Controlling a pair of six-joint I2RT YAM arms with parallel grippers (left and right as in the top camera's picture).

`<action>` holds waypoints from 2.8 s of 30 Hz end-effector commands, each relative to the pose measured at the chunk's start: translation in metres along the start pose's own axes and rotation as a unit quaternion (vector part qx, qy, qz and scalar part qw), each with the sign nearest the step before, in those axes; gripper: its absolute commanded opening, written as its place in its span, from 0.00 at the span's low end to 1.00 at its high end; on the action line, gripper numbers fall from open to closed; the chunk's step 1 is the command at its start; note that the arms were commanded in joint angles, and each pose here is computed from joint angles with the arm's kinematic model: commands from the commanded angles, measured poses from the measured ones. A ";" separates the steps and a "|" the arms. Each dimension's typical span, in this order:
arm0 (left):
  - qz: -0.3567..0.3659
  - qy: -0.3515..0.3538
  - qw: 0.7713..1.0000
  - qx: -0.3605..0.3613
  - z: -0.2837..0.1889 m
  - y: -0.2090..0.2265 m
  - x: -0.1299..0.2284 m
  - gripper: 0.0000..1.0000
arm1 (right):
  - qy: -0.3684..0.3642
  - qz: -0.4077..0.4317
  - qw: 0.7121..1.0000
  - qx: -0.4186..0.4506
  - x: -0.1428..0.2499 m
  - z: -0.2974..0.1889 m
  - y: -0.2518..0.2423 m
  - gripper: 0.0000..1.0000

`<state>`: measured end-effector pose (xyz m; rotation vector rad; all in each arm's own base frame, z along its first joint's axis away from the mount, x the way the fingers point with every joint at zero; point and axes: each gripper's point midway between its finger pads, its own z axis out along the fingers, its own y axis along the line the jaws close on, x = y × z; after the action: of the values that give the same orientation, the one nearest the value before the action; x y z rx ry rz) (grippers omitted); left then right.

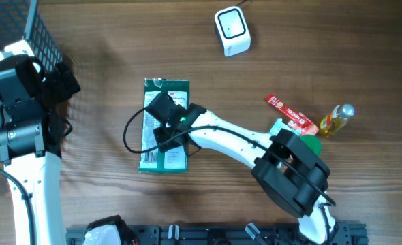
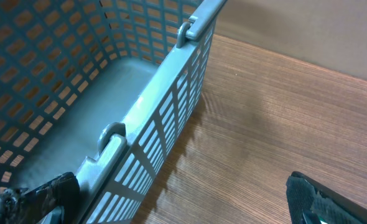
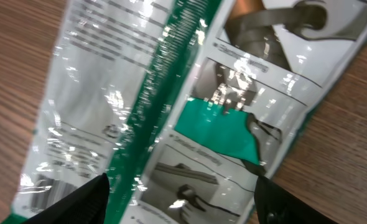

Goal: Scan the item barcode

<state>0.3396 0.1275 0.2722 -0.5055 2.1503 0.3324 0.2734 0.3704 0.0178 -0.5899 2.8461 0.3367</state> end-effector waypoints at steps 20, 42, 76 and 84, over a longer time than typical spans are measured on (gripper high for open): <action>-0.007 0.075 0.997 0.017 0.020 -0.008 0.044 1.00 | -0.004 0.165 0.981 0.105 0.009 0.050 -0.047 0.68; -0.007 0.075 0.997 0.017 0.020 -0.008 0.044 1.00 | -0.001 0.143 0.988 0.054 -0.011 -0.026 -0.056 0.34; -0.007 0.075 0.997 0.017 0.020 -0.008 0.044 1.00 | 0.076 0.102 0.991 0.050 0.011 -0.053 -0.099 0.84; -0.007 0.075 0.997 0.017 0.020 -0.008 0.044 1.00 | 0.068 0.109 0.991 0.041 0.016 -0.037 -0.100 0.84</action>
<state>0.3396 0.1275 0.2720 -0.5055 2.1507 0.3324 0.3000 0.2636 0.0338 -0.2799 3.0425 0.1894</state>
